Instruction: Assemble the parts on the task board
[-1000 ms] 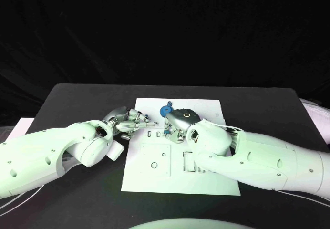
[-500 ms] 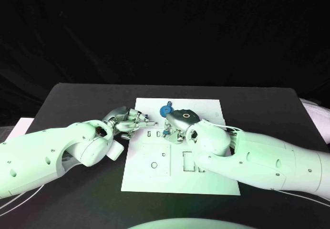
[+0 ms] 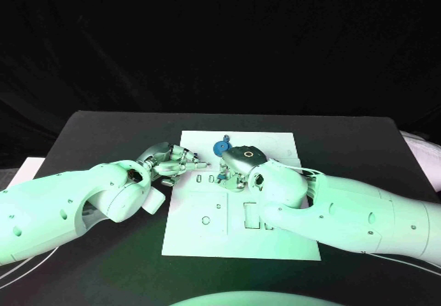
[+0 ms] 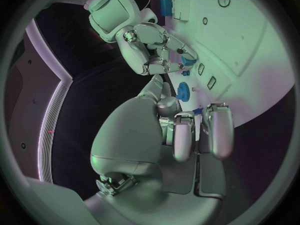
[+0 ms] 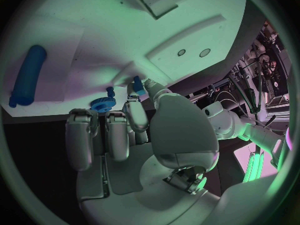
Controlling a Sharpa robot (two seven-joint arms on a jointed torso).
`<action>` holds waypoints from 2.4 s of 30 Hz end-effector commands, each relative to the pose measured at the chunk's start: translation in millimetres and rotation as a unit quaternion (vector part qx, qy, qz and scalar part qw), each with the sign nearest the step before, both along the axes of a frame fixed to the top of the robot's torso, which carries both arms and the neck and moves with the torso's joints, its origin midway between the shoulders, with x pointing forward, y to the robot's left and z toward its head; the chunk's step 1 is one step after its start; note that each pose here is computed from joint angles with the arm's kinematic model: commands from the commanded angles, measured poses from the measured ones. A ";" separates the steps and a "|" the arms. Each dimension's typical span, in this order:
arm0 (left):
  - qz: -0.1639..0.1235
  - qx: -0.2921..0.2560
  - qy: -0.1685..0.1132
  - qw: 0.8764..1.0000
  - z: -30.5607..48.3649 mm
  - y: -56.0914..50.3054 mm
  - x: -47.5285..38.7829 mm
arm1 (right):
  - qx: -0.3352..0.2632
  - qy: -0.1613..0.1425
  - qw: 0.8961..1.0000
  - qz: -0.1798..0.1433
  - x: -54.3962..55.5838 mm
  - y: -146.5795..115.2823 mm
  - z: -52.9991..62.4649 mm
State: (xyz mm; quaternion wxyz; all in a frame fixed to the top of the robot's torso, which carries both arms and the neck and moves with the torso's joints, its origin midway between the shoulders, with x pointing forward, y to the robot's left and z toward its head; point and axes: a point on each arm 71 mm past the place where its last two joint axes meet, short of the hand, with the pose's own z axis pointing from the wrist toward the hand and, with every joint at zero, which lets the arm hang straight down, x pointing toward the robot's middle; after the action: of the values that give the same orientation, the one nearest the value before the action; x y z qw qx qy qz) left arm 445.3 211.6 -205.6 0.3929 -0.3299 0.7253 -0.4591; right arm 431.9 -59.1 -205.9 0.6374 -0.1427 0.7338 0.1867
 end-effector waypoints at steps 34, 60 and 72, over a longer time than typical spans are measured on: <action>-0.007 -0.003 0.004 1.000 -1.3 2.1 1.9 | 0.048 -0.048 0.998 -0.003 -15.4 -23.2 11.9; -0.056 0.040 0.044 0.997 -7.7 -4.7 -5.2 | 0.095 0.010 0.993 0.063 -37.8 -71.2 35.4; -0.064 0.053 0.045 0.995 -8.7 -7.4 -6.0 | 0.074 0.054 0.995 0.039 -26.7 -68.1 17.9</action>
State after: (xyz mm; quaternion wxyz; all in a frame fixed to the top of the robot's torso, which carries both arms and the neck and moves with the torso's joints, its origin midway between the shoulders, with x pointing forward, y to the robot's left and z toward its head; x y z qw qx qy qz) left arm 440.7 207.0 -213.7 0.3529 -0.2951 0.7762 -0.4312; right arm 404.8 -127.4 -182.6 0.6187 -0.1119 0.7257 0.2795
